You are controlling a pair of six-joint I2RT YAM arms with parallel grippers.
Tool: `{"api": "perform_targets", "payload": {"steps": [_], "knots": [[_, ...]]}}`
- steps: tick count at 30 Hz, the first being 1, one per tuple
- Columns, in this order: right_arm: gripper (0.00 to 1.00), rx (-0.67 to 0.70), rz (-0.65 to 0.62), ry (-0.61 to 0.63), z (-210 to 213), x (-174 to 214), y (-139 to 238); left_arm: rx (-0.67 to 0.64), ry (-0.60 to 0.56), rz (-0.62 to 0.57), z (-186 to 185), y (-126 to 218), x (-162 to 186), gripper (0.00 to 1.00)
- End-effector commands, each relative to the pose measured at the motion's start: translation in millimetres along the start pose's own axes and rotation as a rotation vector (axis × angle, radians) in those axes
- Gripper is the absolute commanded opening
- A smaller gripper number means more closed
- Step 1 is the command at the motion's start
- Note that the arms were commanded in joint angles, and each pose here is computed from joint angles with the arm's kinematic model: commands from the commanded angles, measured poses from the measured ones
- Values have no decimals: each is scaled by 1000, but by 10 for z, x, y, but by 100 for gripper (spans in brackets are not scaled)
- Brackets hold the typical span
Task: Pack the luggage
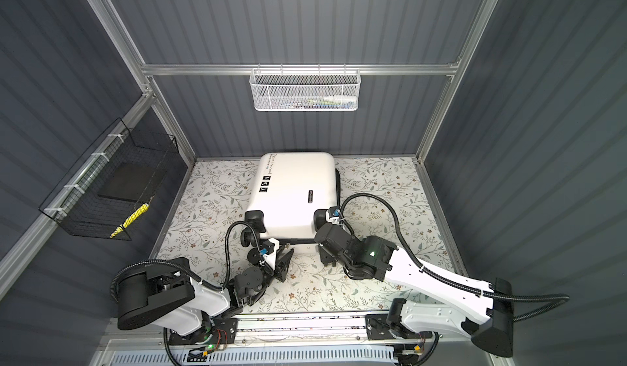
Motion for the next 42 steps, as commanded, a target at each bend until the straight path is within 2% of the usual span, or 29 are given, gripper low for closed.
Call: {"api": "perform_targets", "payload": {"steps": [1,3,7,16,18,22,24,25,27,30,36,42], "knots": [[15,-29,-43,13,43,-69,63,19,61,-91,-80,-15,-284,35],[15,-29,-43,13,44,-69,64,12,56,-85,-72,-9,-288,35],[15,-31,-45,12,48,-73,63,-8,55,-81,-39,3,-293,27],[14,-31,-44,10,44,-70,65,-21,57,-74,-10,-12,-255,27],[14,-31,-45,12,45,-75,69,-20,56,-74,-12,-16,-247,21],[15,-31,-45,12,47,-77,67,-25,65,-73,4,-18,-236,18],[14,-31,-45,12,48,-76,66,-40,71,-65,33,-20,-208,22],[14,-31,-47,12,49,-81,67,-51,70,-59,57,-20,-186,27],[14,-33,-47,14,53,-83,68,-75,74,-50,106,-16,-148,44],[14,-34,-51,14,54,-95,74,-101,79,-47,161,-12,-119,55],[14,-30,-48,16,47,-85,63,-114,66,-49,179,-42,-95,57],[14,-31,-48,15,50,-86,60,-75,64,-74,109,-93,-155,47]]}}
Point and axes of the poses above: each gripper's point midway between its finger pads, its own y axis back along the fingers, its own z axis along the line the jaws close on, x = y × z, the point moved 1 cm from there along y, back along the fingers, and after that the axes turned 13 degrees about y, right-handed, at the moved point
